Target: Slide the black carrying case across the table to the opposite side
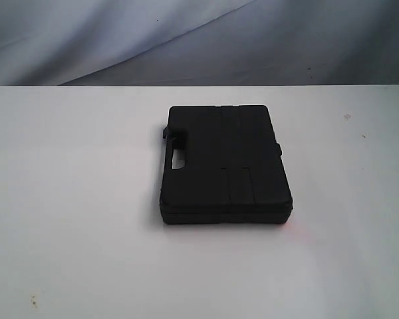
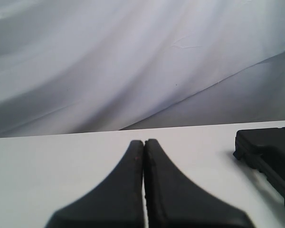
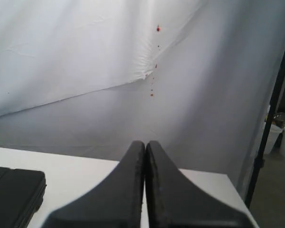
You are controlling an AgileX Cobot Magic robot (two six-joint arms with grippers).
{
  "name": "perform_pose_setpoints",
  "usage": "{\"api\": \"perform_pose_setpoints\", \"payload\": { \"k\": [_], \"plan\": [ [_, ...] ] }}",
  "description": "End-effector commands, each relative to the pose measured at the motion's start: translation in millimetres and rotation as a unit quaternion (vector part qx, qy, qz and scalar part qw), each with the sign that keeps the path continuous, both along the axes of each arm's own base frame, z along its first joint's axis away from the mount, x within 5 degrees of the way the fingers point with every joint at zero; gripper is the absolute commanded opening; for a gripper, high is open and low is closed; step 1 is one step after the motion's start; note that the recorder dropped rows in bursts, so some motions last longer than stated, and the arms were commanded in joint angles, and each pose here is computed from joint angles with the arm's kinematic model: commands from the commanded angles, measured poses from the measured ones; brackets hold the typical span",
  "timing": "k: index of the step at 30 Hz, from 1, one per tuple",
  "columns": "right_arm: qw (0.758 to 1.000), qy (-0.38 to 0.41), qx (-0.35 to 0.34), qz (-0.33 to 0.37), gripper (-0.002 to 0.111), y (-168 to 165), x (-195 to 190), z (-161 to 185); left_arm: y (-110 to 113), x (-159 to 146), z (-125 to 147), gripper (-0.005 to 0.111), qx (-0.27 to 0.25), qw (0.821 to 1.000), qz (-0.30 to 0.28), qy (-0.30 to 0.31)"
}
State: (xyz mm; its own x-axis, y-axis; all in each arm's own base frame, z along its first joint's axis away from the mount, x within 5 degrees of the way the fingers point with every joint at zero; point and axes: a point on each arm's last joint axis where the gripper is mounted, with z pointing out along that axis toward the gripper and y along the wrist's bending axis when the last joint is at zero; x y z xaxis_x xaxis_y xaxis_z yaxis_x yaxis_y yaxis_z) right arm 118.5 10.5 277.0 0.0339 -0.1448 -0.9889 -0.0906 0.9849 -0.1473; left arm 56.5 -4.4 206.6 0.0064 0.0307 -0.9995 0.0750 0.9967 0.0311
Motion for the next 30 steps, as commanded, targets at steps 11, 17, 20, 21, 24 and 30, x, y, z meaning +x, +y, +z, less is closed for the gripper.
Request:
{"api": "perform_pose_setpoints", "payload": {
  "k": [11, 17, 20, 21, 24, 30],
  "plan": [
    [0.999, 0.0, 0.054, -0.005, 0.0, -4, -42, -63, 0, 0, 0, 0.0, -0.001, 1.0, 0.001, -0.003],
    [0.998, 0.02, 0.055, -0.009, 0.0, -4, -42, -67, 0, 0, 0, 0.0, -0.001, 1.0, 0.001, -0.003],
    [0.997, 0.043, 0.057, -0.014, 0.0, -5, -44, -71, 0, 0, 0, 0.0, -0.001, 1.0, 0.001, -0.003],
    [0.996, 0.06, 0.056, -0.019, 0.0, -6, -46, -75, 0, 0, 0, 0.0, -0.001, 1.0, 0.001, -0.003],
    [0.995, 0.066, 0.065, -0.024, 0.0, -7, -52, -77, 0, 0, 0, 0.0, -0.001, 1.0, 0.001, -0.003],
    [0.996, 0.047, 0.076, -0.025, 0.0, -8, -62, -77, 0, 0, 0, 0.0, -0.001, 1.0, 0.001, -0.003]
  ]
}}
